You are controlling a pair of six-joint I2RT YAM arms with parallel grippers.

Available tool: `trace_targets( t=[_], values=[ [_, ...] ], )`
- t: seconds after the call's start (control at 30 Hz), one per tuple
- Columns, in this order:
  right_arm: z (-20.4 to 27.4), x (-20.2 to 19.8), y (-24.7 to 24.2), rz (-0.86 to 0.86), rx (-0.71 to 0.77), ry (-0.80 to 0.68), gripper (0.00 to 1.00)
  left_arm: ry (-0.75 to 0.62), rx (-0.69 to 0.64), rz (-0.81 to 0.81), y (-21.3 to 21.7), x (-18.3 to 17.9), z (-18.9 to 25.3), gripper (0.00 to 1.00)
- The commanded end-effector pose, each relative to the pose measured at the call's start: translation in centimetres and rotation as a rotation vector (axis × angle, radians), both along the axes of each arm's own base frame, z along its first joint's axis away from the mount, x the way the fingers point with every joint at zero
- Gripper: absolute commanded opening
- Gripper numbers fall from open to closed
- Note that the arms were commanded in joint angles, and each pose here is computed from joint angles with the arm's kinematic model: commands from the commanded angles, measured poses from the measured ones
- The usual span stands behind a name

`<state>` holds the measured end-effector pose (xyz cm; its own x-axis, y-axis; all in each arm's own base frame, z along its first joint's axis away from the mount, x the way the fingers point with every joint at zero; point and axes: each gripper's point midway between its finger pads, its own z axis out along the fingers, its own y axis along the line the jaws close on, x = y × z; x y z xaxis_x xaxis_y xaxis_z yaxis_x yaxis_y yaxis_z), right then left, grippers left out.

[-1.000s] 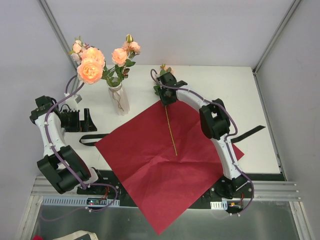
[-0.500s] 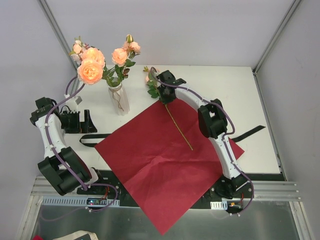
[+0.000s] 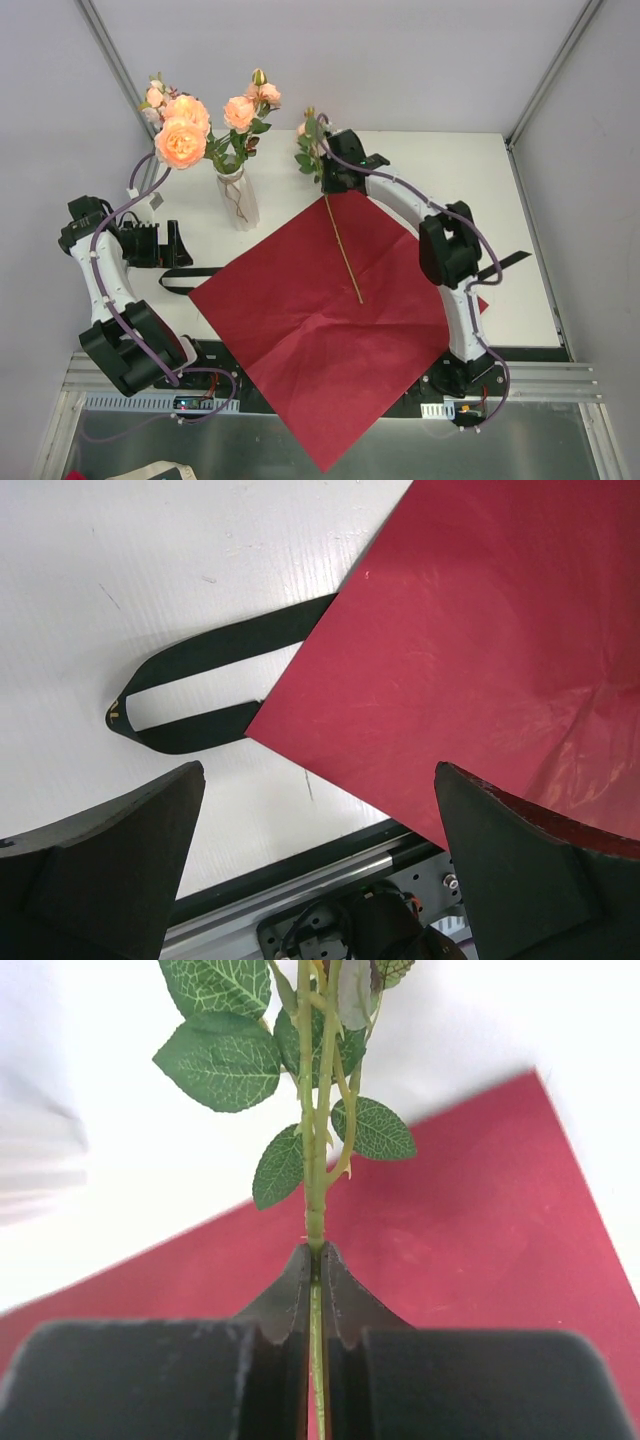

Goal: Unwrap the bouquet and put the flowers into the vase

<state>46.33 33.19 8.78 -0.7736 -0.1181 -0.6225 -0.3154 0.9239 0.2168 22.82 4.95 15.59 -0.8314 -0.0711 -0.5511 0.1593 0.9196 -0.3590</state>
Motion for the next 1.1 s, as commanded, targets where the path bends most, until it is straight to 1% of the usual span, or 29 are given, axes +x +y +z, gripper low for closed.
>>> trace_targets(
  t=[0.0,0.03,0.1,0.13,0.17,0.23,0.27,0.3,0.33,0.37,0.4,0.43,0.47,0.53,0.6,0.63,0.67,0.7,0.73,0.93,1.07],
  values=[
    [21.0,1.1,3.4,0.008,0.445,-0.385,0.01,-0.02,-0.026,-0.008,-0.3,-0.1,0.9,0.99],
    [22.6,0.6,3.6,0.017,0.483,-0.414,0.01,-0.016,-0.036,-0.007,-0.3,0.0,0.8,0.99],
    [28.4,-0.5,3.9,0.052,0.607,-0.525,0.01,-0.017,-0.045,-0.006,-0.3,0.1,1.0,0.99],
    [29.4,-1.3,4.3,0.071,0.638,-0.549,0.01,-0.017,-0.047,-0.005,-0.3,0.1,1.1,0.99],
    [33.6,-2.5,4.1,0.097,0.708,-0.662,0.01,-0.018,-0.048,-0.005,-0.3,0.1,1.1,0.99],
    [37.1,-4.7,4.7,0.143,0.772,-0.771,0.01,-0.022,-0.045,-0.005,-0.3,0.1,1.2,0.99],
    [40.4,-6.4,4.5,0.171,0.84,-0.886,0.01,-0.025,-0.046,-0.006,-0.4,0.1,1.3,0.99],
    [42.0,-7.4,4.5,0.193,0.85,-0.972,0.01,-0.024,-0.047,-0.007,-0.4,0.0,1.3,0.99],
    [43.5,-9.3,5.2,0.234,0.889,-1.032,0.01,-0.025,-0.046,-0.006,-0.4,0.0,1.3,0.99],
    [46.4,-11.0,4.8,0.263,0.968,-1.177,0.01,-0.025,-0.044,-0.005,-0.4,0.0,1.3,0.99],
    [47.7,-12.5,4.9,0.304,0.991,-1.272,0.01,-0.022,-0.046,-0.005,-0.4,-0.1,1.3,0.99],
    [48.1,-13.8,6.0,0.341,1.029,-1.315,0.01,-0.02,-0.046,-0.005,-0.4,-0.1,1.2,0.99],
    [50.7,-15.4,5.4,0.358,1.092,-1.398,0.01,-0.02,-0.047,-0.006,-0.4,-0.1,1.2,0.99],
    [51.2,-17.2,7.1,0.456,1.11,-1.442,0.01,-0.022,-0.044,-0.003,-0.3,-0.1,1.2,0.99],
    [52.8,-19.2,7.4,0.509,1.112,-1.541,0.01,-0.024,-0.043,-0.005,-0.3,0.0,1.3,0.99],
    [52.9,-19.9,8.2,0.528,1.097,-1.572,0.01,-0.024,-0.037,-0.007,-0.2,-0.1,1.3,0.99],
    [52.9,-19.9,8.6,0.537,1.087,-1.572,0.01,-0.026,-0.039,-0.003,-0.1,0.0,1.4,0.99],
    [53.8,-20.4,8.4,0.54,1.095,-1.598,0.01,-0.026,-0.039,-0.001,-0.1,0.0,1.4,0.99],
    [53.4,-20.0,9.1,0.542,1.076,-1.602,0.01,-0.023,-0.041,-0.006,-0.1,-0.1,1.4,0.99],
    [53.9,-19.1,9.9,0.518,1.083,-1.626,0.01,-0.021,-0.038,-0.008,0.0,-0.2,1.3,0.99],
    [53.4,-18.0,10.8,0.508,1.076,-1.617,0.01,-0.019,-0.036,-0.01,0.1,-0.1,1.6,0.99]
  ],
)
